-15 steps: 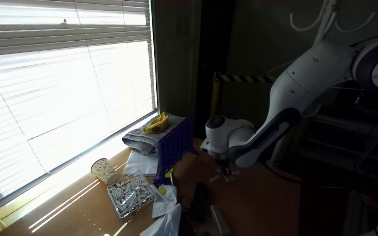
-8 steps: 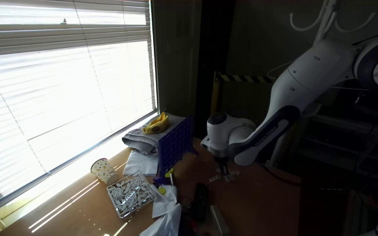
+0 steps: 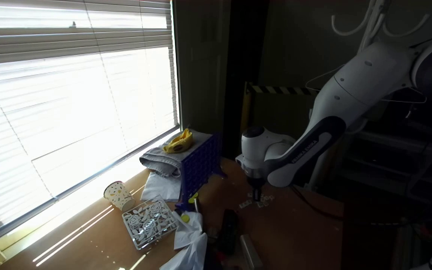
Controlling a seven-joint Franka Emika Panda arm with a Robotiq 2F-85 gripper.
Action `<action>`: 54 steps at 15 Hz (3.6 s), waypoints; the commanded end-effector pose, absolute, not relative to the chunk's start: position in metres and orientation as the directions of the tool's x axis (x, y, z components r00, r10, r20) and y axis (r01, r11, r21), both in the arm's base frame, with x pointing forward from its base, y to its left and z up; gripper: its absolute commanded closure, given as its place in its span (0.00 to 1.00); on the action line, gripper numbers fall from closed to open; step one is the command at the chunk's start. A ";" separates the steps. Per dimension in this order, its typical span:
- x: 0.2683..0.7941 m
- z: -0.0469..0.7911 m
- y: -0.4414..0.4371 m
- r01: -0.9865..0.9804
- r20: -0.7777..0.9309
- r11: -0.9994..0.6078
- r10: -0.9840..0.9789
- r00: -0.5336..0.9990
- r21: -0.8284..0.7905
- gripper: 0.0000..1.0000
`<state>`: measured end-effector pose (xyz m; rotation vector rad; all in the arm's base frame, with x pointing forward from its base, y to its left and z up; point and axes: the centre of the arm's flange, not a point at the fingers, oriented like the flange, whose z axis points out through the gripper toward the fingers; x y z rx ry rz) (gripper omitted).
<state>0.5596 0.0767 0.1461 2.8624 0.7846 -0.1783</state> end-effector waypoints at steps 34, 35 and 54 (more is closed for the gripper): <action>0.553 0.129 0.039 0.154 -0.028 -0.988 0.153 0.988 0.017 1.00; 0.554 0.129 0.039 0.162 -0.030 -0.987 0.161 0.986 0.022 1.00; 0.567 0.124 0.054 0.617 -0.171 -0.783 0.600 0.781 0.070 1.00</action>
